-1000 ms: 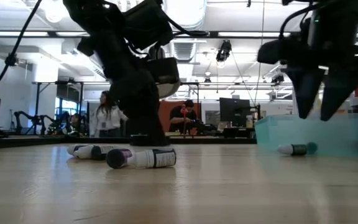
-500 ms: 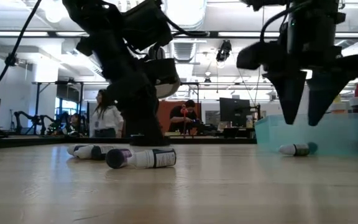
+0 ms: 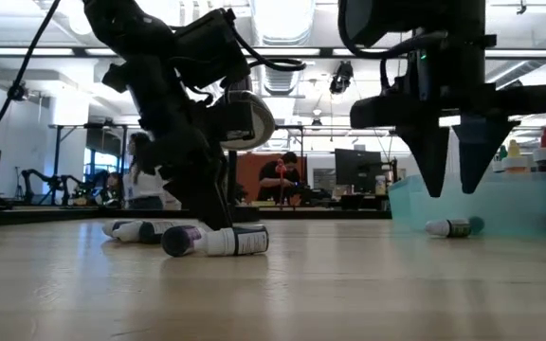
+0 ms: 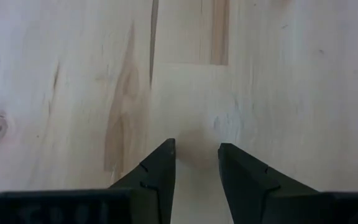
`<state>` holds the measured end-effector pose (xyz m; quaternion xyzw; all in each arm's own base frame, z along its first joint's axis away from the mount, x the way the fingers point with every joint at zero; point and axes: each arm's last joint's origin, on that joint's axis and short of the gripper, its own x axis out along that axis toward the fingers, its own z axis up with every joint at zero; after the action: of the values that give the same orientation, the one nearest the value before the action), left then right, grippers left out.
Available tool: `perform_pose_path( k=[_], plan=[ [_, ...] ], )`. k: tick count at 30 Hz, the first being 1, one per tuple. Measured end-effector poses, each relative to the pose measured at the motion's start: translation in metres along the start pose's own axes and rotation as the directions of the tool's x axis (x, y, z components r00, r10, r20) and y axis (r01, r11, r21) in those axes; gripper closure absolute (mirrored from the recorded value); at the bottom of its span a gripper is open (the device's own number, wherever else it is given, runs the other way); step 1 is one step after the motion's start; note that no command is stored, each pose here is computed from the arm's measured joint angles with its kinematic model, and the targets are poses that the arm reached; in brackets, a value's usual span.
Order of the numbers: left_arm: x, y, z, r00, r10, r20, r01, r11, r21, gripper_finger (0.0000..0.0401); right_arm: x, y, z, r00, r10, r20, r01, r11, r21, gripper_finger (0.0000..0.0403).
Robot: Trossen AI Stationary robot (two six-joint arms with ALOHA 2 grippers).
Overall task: Pick & Place food coloring
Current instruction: Put the top small green food coloring bottle into the green bin
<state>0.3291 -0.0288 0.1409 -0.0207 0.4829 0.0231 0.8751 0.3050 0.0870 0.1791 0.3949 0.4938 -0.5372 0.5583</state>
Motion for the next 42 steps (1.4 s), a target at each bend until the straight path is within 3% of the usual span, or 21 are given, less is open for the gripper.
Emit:
perform_pose_path(
  k=[11,24,28,35,39,42],
  plan=[
    [-0.002,0.0,-0.001,1.0,0.001,-0.006,-0.001,1.0,-0.019,0.0303,0.003,-0.003,0.005,0.998,-0.028,0.048,0.037,0.983,-0.182,0.0236],
    [-0.002,0.0,-0.001,1.0,0.0,-0.006,0.0,1.0,-0.018,0.0303,-0.001,0.002,0.013,0.996,0.0,0.085,0.031,0.931,-0.364,0.0236],
    [-0.002,0.0,-0.001,1.0,0.0,-0.006,0.0,1.0,-0.018,0.0303,-0.017,0.011,0.009,0.995,0.066,0.069,-0.021,0.858,-0.513,0.0236],
    [-0.002,0.0,-0.001,1.0,0.001,-0.01,-0.001,1.0,-0.018,0.0303,-0.03,0.019,-0.007,0.992,0.122,0.039,-0.045,0.617,-0.785,0.0236],
    [-0.002,0.0,-0.001,1.0,0.0,-0.011,0.0,1.0,-0.013,0.0303,-0.014,0.023,-0.003,0.994,0.029,-0.103,-0.099,0.623,-0.776,0.0236],
    [-0.002,0.0,-0.001,1.0,-0.005,-0.013,0.005,1.0,-0.008,0.0303,0.005,0.028,0.0,0.984,-0.099,-0.146,-0.062,0.582,-0.811,0.0236]
  ],
)
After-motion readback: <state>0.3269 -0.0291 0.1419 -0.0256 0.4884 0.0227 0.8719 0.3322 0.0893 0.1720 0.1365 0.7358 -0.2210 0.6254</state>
